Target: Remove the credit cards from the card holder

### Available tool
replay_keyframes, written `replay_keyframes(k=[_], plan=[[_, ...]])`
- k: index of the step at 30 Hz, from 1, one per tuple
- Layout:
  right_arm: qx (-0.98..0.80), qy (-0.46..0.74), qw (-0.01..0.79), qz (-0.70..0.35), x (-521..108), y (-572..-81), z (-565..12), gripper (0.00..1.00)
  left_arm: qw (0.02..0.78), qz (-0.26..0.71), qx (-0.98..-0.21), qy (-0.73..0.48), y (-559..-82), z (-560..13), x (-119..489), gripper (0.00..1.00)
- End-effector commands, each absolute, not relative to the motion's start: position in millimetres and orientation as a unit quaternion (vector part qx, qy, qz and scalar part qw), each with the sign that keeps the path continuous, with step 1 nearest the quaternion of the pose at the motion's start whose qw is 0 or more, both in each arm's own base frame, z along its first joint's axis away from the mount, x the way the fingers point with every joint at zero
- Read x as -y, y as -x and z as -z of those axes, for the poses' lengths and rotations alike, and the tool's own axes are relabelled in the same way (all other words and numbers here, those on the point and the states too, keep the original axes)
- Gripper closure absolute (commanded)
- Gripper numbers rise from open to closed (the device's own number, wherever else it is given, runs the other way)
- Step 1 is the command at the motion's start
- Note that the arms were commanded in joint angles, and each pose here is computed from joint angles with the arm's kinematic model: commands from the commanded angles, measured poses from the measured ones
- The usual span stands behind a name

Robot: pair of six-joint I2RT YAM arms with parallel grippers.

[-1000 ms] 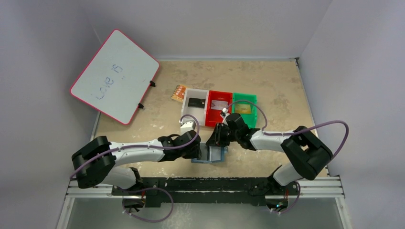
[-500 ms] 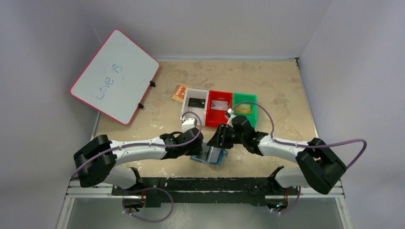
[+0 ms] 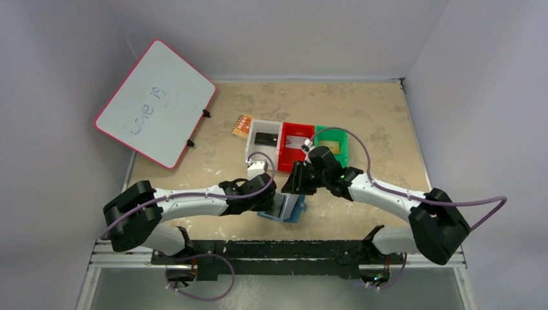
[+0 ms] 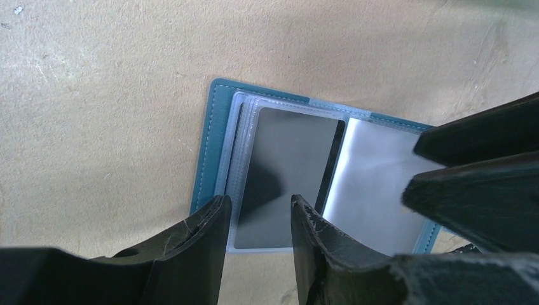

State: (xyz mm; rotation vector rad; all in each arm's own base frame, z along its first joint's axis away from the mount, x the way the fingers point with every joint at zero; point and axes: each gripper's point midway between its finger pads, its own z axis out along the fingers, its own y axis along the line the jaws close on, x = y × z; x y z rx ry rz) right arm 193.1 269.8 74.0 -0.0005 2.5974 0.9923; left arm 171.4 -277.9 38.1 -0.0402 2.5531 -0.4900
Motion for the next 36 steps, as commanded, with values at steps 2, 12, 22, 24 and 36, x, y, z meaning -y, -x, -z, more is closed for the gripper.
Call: replay_keyframes(k=[2, 12, 22, 24, 36], plan=[[-0.933, 0.007, 0.199, -0.301, -266, -203, -90, 0.55, 0.271, 0.19, -0.943, 0.017, -172, -38, 283, 0.6], [-0.928, -0.028, 0.194, -0.317, -297, -186, -105, 0.64, 0.276, 0.192, -0.941, 0.026, -173, -39, 280, 0.61], [-0.944, -0.097, 0.155, -0.274, -274, -152, -51, 0.66, 0.287, 0.199, -0.936, 0.04, -173, -45, 273, 0.61], [-0.942, -0.1, 0.151, -0.281, -269, -148, -42, 0.66, 0.289, 0.204, -0.935, 0.037, -173, -47, 275, 0.61], [-0.896, -0.023, 0.187, -0.402, -266, -188, -55, 0.67, 0.314, 0.255, -0.914, 0.031, -182, -88, 294, 0.59]])
